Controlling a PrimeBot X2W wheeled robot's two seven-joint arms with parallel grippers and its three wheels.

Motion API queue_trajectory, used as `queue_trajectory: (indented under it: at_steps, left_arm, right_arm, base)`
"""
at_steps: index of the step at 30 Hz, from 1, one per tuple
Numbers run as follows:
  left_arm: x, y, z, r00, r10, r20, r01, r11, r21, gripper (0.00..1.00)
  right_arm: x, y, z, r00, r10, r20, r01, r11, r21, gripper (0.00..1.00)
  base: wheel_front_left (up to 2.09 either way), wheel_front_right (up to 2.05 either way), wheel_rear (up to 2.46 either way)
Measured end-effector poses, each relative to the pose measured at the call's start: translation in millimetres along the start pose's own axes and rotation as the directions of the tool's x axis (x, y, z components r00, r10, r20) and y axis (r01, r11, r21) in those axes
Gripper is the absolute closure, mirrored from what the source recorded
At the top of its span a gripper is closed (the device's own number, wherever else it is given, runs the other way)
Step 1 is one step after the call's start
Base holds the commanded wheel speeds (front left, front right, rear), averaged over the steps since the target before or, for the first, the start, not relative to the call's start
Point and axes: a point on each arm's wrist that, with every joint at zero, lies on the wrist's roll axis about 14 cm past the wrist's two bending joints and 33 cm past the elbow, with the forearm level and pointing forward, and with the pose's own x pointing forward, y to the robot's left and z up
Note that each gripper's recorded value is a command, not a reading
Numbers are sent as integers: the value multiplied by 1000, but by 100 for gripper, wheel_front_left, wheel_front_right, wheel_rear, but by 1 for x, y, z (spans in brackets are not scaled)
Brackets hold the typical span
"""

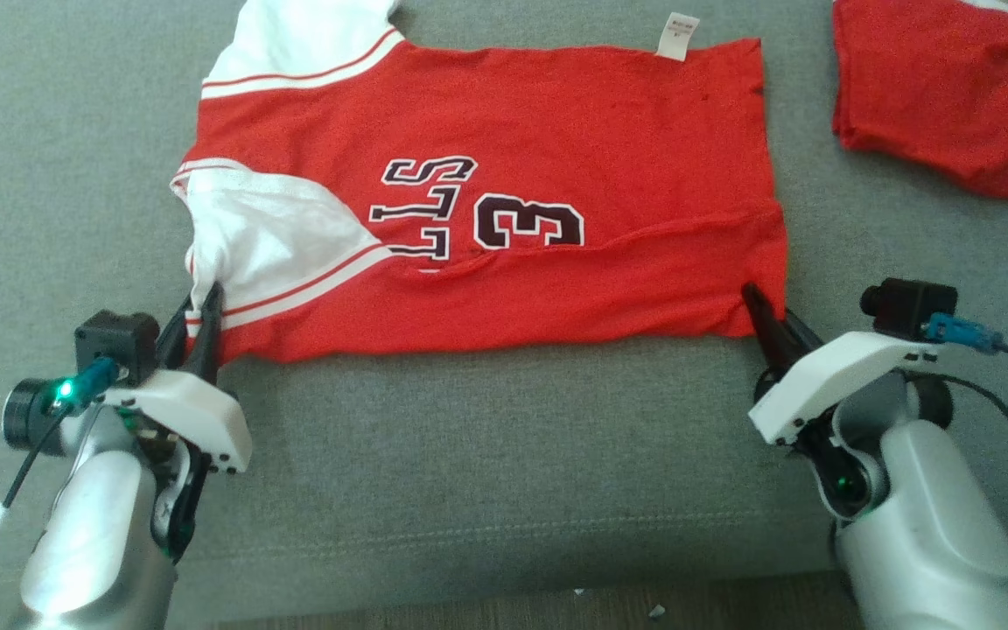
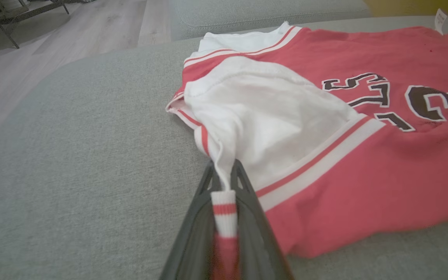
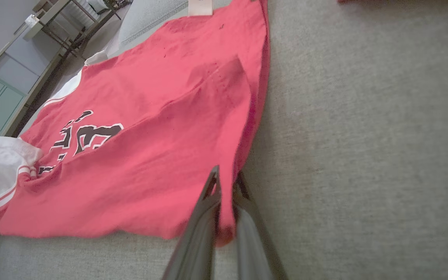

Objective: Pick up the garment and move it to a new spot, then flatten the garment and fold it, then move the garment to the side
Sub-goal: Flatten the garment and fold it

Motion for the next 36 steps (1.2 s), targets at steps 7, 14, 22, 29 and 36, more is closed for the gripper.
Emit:
queue_trajectory:
  at_steps: [7,14,22,29,36]
  left_arm:
    - [-12,0,3,1000,-18,4,18,999,34,100]
    - [-27,-6,-1,999,-50,-15,51,997,52,100]
    - [-44,-20,-21,989,-112,-100,118,991,59,100]
    - [-48,-28,-24,984,-136,-111,142,989,49,100]
    - [-49,-30,-17,988,-132,-78,135,990,40,0]
  right_arm:
    - [-19,-14,13,1000,-20,3,20,997,-70,100]
    - [-43,-28,-1,996,-40,-79,32,995,-98,100]
    - [-62,-33,-14,989,-41,-145,30,997,-74,100]
    - [-65,-32,-21,986,-41,-159,34,998,-45,100]
    - [-70,-36,-16,991,-61,-116,58,998,-22,0]
  base:
    - [0,0,0]
    - [0,0,0]
    - [0,0,0]
    - [0,0,0]
    - [0,0,0]
